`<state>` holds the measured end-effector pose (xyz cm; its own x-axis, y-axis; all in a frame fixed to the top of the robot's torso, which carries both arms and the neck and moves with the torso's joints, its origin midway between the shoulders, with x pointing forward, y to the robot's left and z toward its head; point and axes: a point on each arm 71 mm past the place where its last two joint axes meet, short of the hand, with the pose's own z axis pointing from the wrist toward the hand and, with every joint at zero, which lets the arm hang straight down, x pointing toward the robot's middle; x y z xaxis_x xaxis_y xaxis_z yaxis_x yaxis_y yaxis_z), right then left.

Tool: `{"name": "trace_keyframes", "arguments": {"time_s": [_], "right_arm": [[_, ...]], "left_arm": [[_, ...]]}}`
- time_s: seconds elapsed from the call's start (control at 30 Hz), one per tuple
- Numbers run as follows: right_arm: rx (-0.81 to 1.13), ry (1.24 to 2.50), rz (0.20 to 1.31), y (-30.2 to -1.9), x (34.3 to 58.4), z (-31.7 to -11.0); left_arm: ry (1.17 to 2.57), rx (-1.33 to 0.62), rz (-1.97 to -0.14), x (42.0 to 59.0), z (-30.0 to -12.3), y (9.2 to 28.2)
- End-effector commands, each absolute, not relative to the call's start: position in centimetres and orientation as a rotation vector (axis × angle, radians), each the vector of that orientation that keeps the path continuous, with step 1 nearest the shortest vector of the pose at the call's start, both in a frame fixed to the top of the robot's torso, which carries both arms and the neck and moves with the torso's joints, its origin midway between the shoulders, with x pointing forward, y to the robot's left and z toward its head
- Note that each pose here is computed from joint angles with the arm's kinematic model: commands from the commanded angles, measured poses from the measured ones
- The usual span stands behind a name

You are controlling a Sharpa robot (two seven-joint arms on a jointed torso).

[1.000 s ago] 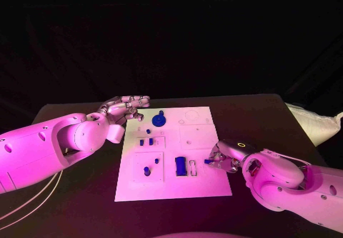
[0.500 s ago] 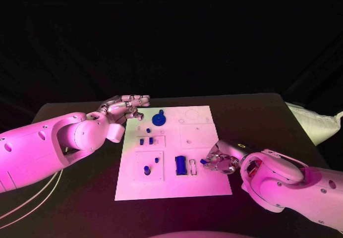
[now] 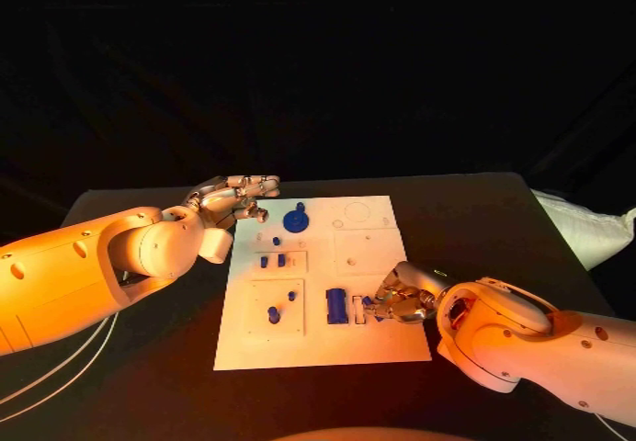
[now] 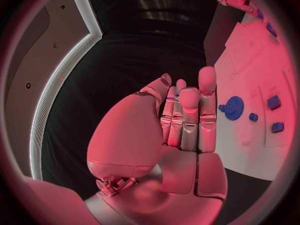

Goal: Assemble the parts on the task board

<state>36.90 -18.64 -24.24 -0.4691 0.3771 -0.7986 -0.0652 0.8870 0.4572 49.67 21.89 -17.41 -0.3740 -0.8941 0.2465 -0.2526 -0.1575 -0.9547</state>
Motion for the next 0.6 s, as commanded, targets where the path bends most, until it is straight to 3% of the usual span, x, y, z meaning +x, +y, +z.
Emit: {"name": "trace_keyframes", "arguments": {"time_s": [0.03, 0.6], "right_arm": [[0.253, 2.004, 0.548, -18.4, 36.9, -24.3], [0.236, 2.031, 0.572, -17.3, 36.8, -24.5]], "left_arm": [[1.592, -1.296, -1.595, 49.6, -17.3, 21.6], [1.599, -1.297, -1.597, 49.5, -17.3, 21.6]]}}
